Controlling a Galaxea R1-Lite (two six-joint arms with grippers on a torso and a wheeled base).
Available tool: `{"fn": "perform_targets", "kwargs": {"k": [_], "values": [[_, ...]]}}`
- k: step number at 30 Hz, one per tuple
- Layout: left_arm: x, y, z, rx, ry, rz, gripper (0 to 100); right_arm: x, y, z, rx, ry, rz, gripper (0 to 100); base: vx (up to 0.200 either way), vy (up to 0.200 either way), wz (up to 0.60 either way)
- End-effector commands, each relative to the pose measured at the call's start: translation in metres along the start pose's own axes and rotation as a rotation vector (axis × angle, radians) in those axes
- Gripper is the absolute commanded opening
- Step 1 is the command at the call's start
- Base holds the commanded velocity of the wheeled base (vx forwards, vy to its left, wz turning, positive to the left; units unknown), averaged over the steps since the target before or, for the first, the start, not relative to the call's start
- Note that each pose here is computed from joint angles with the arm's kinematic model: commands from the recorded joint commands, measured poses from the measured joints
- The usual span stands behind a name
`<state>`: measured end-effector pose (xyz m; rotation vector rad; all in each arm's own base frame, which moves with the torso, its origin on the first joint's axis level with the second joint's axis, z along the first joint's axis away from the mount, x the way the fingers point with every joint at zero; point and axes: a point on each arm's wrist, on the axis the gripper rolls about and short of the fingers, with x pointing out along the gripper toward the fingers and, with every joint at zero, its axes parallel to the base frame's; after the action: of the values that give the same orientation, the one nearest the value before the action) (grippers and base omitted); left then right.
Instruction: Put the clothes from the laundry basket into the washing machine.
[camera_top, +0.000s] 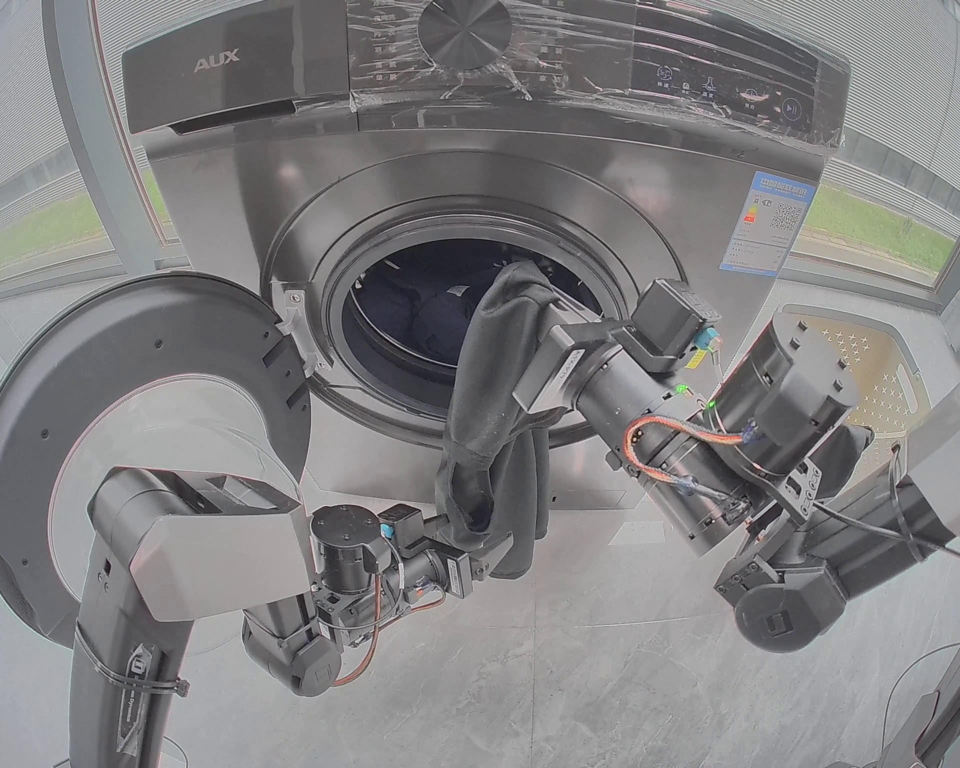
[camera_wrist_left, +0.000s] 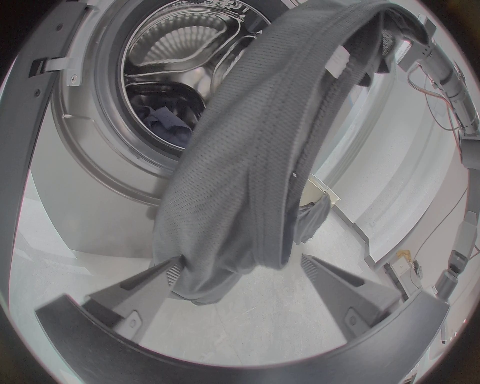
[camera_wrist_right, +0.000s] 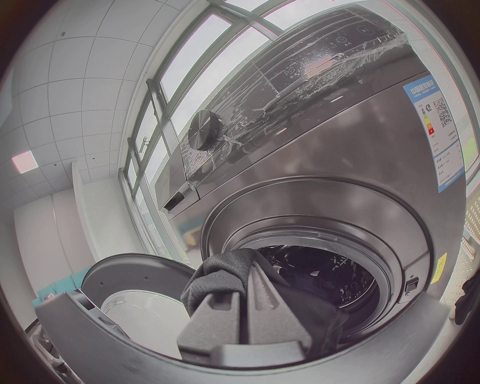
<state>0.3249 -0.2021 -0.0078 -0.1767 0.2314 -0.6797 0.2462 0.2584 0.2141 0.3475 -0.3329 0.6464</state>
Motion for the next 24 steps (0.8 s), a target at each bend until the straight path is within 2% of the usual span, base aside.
{"fn": "perform_targets", "kwargs": {"k": [1,4,12,19,24], "values": [[0.006,0.008,0.001,-0.001,-0.028,0.016,0,0.000,0.001,-0.001,0.000,0.003,0.000,0,0.000,0.000,0.00],[0.009,0.012,0.002,-0.004,-0.038,0.026,0,-0.001,0.001,-0.002,0.002,0.006,0.001,0,0.000,0.000,0.00],[0.009,0.012,0.007,-0.005,-0.060,0.051,0,-0.001,-0.001,-0.002,0.002,0.006,-0.005,0,0.000,0.000,0.00],[-0.011,0.001,0.041,-0.003,-0.123,0.049,0,-0.003,-0.014,0.004,-0.002,-0.004,-0.037,0,0.000,0.000,0.00],[-0.013,-0.002,0.033,-0.004,-0.089,0.043,0,-0.003,-0.012,0.003,0.001,-0.003,-0.033,0,0.000,0.000,0.00]]}}
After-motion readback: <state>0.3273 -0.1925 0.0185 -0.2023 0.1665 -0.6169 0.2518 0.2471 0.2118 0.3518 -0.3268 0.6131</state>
